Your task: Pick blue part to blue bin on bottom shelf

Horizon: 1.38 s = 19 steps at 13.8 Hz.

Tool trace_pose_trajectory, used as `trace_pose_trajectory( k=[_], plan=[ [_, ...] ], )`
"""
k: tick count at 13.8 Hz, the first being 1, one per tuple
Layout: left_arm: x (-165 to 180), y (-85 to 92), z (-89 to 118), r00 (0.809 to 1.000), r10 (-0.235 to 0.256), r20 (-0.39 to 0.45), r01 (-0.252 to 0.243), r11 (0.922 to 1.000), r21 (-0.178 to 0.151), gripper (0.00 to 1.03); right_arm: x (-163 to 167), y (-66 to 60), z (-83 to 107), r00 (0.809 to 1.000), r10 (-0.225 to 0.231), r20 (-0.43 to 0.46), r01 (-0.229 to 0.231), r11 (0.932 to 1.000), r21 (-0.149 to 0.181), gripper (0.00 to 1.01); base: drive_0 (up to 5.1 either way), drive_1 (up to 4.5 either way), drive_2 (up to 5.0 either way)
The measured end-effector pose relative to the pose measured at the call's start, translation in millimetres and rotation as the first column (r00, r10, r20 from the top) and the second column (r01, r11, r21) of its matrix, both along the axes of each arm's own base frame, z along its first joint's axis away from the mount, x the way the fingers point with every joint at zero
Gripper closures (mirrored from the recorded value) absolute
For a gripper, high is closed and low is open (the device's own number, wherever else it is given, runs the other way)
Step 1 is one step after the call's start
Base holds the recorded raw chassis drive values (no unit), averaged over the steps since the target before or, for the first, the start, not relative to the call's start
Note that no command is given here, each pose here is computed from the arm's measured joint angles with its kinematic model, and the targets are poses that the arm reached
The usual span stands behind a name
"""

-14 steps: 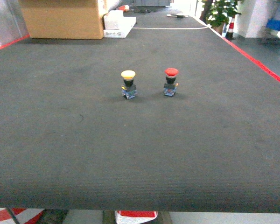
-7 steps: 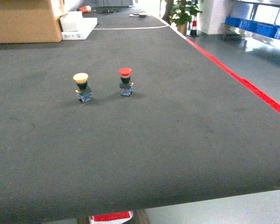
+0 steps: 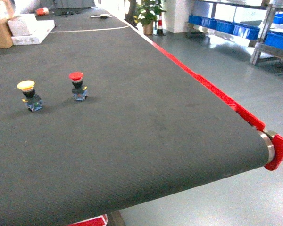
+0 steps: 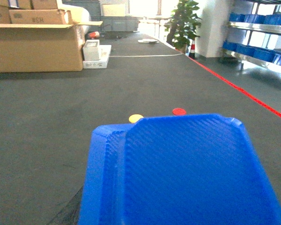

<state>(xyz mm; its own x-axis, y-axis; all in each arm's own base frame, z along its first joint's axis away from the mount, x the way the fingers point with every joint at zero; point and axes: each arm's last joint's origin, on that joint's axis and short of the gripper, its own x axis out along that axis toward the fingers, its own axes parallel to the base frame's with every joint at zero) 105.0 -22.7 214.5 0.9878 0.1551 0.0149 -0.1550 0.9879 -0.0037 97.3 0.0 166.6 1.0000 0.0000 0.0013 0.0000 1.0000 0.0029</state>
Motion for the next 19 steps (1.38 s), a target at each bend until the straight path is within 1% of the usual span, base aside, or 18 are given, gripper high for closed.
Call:
trace_pose_trajectory(
  k=[19],
  plan=[
    [0.1, 0.0, -0.1, 1.0, 0.0, -0.001, 0.0, 1.0, 0.0, 0.59, 0.0, 0.0, 0.0, 1.0, 0.0, 0.0, 0.0, 1.0, 0.0, 0.03, -1.6, -1.57, -1.6]
  ],
)
